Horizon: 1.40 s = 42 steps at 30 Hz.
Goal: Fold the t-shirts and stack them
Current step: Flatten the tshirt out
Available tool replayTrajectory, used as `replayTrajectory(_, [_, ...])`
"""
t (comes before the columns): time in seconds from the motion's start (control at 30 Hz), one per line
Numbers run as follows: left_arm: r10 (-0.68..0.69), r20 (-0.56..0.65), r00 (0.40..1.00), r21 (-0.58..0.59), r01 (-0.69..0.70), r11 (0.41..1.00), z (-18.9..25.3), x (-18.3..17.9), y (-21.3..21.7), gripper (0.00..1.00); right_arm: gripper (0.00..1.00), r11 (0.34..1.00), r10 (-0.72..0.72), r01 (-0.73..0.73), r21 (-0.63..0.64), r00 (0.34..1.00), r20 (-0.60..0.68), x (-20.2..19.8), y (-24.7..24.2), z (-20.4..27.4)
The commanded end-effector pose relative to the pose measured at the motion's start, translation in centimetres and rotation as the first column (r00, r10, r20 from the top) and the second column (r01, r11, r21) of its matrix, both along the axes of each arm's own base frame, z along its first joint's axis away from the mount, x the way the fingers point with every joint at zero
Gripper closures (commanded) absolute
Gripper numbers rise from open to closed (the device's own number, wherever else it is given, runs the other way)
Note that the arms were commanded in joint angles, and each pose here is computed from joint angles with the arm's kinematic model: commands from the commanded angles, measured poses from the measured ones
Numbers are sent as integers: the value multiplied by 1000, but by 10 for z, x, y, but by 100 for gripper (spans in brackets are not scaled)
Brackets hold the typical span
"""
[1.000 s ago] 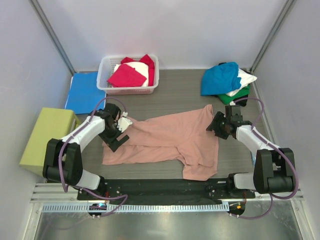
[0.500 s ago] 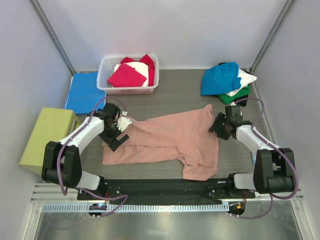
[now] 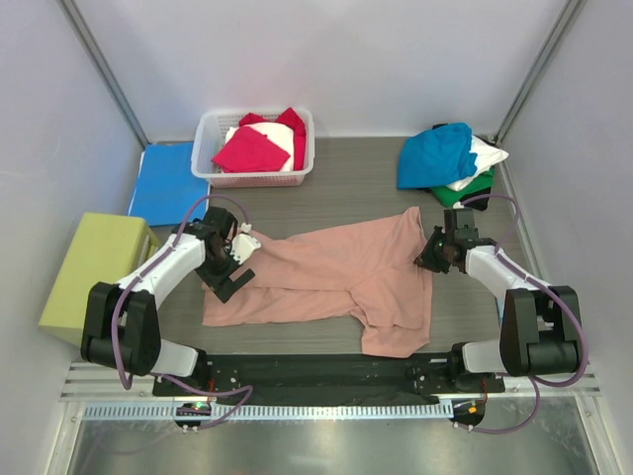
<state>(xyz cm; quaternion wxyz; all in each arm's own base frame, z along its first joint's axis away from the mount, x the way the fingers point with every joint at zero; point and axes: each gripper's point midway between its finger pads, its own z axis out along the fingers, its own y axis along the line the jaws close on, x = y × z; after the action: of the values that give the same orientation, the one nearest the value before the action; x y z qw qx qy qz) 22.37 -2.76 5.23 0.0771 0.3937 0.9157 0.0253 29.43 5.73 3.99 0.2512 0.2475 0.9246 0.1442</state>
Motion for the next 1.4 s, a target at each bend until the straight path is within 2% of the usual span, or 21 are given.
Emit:
replayTrajectory(0.0, [-13,-16,1000,-16,13,1000,-1,-3,-2,1,87,1000,6,-6,11,998,62,15,3,15])
replayTrajectory(0.07, [-18,-29,999,-5,18,1000,-1,-6,0,1,93,1000,3,-3,10,998,68,16,3,17])
replayTrajectory(0.27, [-23,-14,1000,23,23,999,-12,-4,5,1,99,1000,7,-8,16,997,77,19,4,20])
replayTrajectory(0.37, [-12,-12,1000,22,12,1000,-19,0,4,4,99,1000,10,-11,13,997,81,18,4,21])
replayTrajectory(0.6, [22,-8,1000,2,-22,1000,-27,18,-4,20,99,999,22,-24,23,996,85,17,7,22])
replayTrajectory(0.87, [39,60,997,-33,-37,999,-10,37,-12,20,99,999,27,-29,31,997,79,13,8,19])
replayTrajectory(1.0, [49,50,998,-42,-47,998,-14,35,-13,21,99,999,26,-28,30,997,79,12,8,18])
replayTrajectory(1.1, [46,37,998,-17,-46,999,-26,31,-8,26,99,999,28,-30,25,996,84,13,7,20])
replayTrajectory(1.23, [47,20,999,4,-47,999,-36,28,-1,38,99,999,30,-32,23,996,85,13,7,21])
replayTrajectory(1.37, [61,20,998,7,-61,998,-36,29,7,43,99,999,31,-33,19,996,79,12,6,19])
